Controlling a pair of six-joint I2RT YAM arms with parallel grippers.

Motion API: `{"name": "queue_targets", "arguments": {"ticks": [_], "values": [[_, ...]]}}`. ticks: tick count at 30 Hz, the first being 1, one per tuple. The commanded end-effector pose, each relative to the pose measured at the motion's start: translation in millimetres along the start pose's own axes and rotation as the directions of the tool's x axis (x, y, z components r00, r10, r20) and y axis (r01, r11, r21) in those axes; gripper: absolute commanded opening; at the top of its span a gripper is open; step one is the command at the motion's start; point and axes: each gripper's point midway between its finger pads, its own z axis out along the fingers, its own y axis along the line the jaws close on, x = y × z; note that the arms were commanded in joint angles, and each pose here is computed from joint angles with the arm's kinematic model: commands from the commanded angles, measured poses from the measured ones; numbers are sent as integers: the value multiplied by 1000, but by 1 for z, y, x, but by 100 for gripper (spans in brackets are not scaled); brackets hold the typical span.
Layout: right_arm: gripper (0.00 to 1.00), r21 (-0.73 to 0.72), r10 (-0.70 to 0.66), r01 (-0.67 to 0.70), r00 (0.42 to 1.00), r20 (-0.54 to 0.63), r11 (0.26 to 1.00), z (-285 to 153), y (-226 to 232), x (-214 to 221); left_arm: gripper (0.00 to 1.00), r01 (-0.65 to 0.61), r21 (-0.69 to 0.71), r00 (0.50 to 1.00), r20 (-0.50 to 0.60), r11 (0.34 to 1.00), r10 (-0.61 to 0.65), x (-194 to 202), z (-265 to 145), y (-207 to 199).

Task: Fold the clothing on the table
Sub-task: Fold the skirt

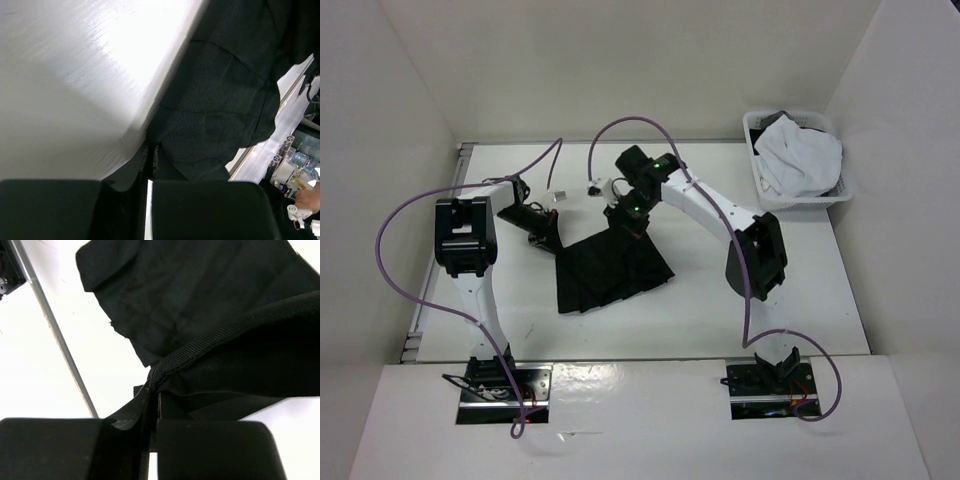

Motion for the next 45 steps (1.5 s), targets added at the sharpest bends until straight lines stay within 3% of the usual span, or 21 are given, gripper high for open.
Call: {"name": "queue_targets", "arguments": {"ticks": [1,11,25,45], "values": [[0,2,-40,40,999,14,999,-6,10,-18,0,-61,-85,998,23,995,63,-11,0,17],[0,-53,-51,52,999,19,997,25,23,-48,0,-58,-79,998,33,995,61,-10,-1,13],[0,-164,-176,173,984,-4,971,58,91,-62,0,-55,-73,997,43,996,59,-7,-3,7],[1,-174,-184,187,982,30,967,80,93,-80,0,-47,-65,998,48,997,50,-5,-4,2]]}}
